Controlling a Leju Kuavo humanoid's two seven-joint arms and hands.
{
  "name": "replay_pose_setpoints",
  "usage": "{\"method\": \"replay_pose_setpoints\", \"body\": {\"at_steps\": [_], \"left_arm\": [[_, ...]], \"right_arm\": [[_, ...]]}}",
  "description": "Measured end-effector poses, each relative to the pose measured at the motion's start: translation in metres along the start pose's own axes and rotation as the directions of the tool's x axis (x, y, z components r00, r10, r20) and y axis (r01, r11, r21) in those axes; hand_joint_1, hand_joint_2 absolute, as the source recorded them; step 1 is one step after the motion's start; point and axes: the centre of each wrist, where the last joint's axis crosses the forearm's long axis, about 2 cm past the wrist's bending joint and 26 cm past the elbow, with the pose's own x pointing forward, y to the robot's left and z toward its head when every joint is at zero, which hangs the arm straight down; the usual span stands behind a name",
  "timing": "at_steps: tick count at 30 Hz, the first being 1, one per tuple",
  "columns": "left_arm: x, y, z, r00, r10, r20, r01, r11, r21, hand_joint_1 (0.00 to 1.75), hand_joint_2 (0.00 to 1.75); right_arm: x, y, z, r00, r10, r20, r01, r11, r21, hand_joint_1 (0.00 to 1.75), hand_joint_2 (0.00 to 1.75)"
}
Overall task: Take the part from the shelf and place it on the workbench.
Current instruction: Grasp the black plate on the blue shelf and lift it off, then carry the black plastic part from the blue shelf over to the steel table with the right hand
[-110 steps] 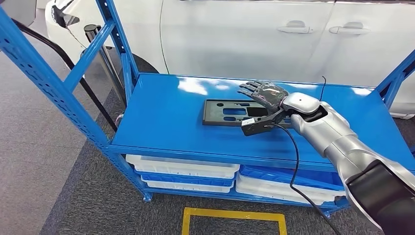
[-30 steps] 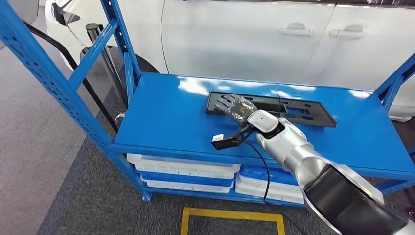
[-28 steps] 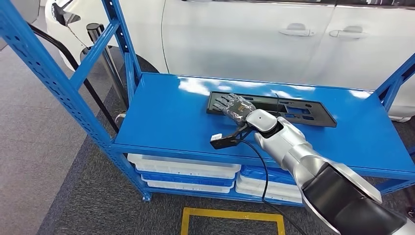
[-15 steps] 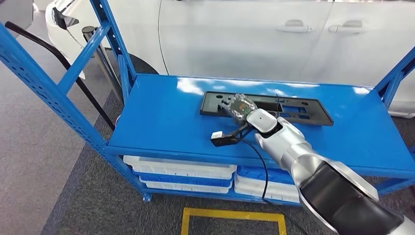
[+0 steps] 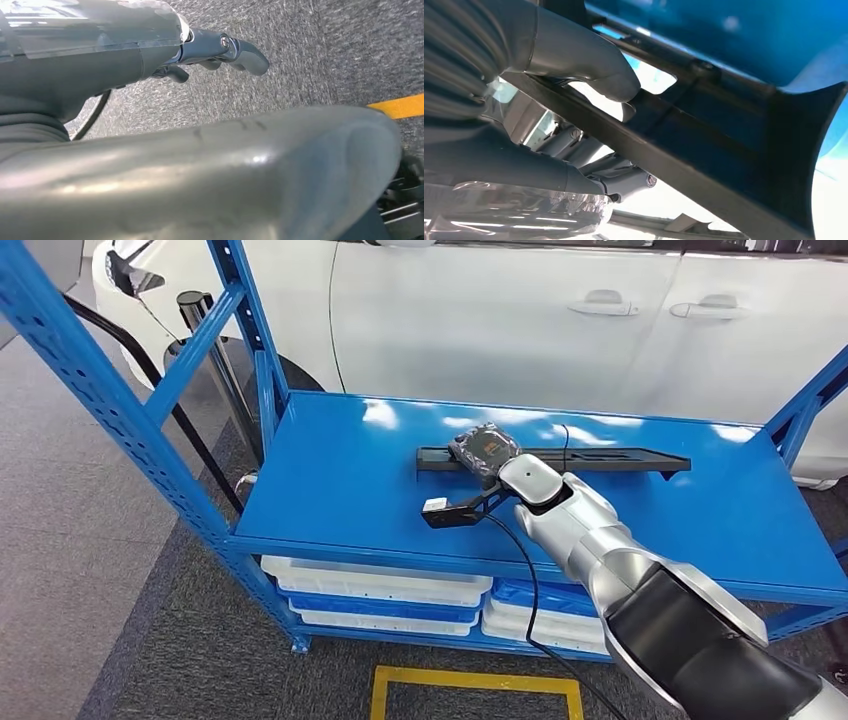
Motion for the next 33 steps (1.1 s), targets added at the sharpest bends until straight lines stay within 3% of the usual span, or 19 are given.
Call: {"method": "replay_pose_setpoints", "body": {"at_steps": [13, 16, 19, 21, 23, 25, 28, 30, 33], "left_arm": [[-0.002, -0.001, 0.0, 1.0, 0.005, 0.007, -0.005, 1.0, -0.001, 0.0, 0.0], [-0.002, -0.001, 0.0, 1.0, 0.007, 0.014, -0.007, 1.0, -0.001, 0.0, 0.0], [-0.004, -0.001, 0.0, 1.0, 0.016, 0.017, -0.016, 1.0, -0.003, 0.0, 0.0], [-0.006, -0.001, 0.0, 1.0, 0.021, 0.022, -0.021, 1.0, -0.002, 0.0, 0.87], [-0.007, 0.0, 0.0, 0.999, 0.025, 0.029, -0.025, 1.0, 0.003, 0.0, 1.75], [-0.008, 0.0, 0.0, 0.999, 0.03, 0.035, -0.03, 0.999, 0.017, 0.0, 1.75], [-0.009, 0.0, 0.0, 0.998, 0.039, 0.044, -0.041, 0.998, 0.054, 0.0, 1.75], [-0.008, 0.0, 0.0, 0.997, 0.049, 0.061, -0.054, 0.996, 0.073, 0.0, 1.75], [-0.007, 0.0, 0.0, 0.988, 0.116, 0.1, -0.125, 0.988, 0.092, 0.0, 1.75]], "right_arm": [[-0.005, -0.006, -0.002, 1.0, -0.008, 0.015, 0.009, 1.0, -0.024, 1.75, 1.75], [-0.009, -0.012, -0.003, 0.997, -0.074, 0.036, 0.077, 0.992, -0.095, 1.75, 1.75], [-0.02, -0.03, -0.005, 0.966, -0.228, 0.12, 0.249, 0.946, -0.206, 1.74, 1.75], [-0.034, -0.055, -0.007, 0.905, -0.367, 0.215, 0.417, 0.864, -0.281, 1.72, 1.75], [-0.05, -0.088, -0.004, 0.798, -0.497, 0.34, 0.597, 0.727, -0.339, 1.71, 1.75], [-0.061, -0.121, 0.004, 0.656, -0.577, 0.487, 0.753, 0.551, -0.36, 1.73, 1.75], [-0.064, -0.158, 0.021, 0.416, -0.584, 0.697, 0.908, 0.302, -0.289, 1.75, 1.75], [-0.063, -0.172, 0.036, 0.281, -0.537, 0.795, 0.959, 0.184, -0.214, 1.75, 1.75], [-0.063, -0.175, 0.06, 0.146, -0.465, 0.873, 0.989, 0.084, -0.121, 1.75, 1.75]]}}
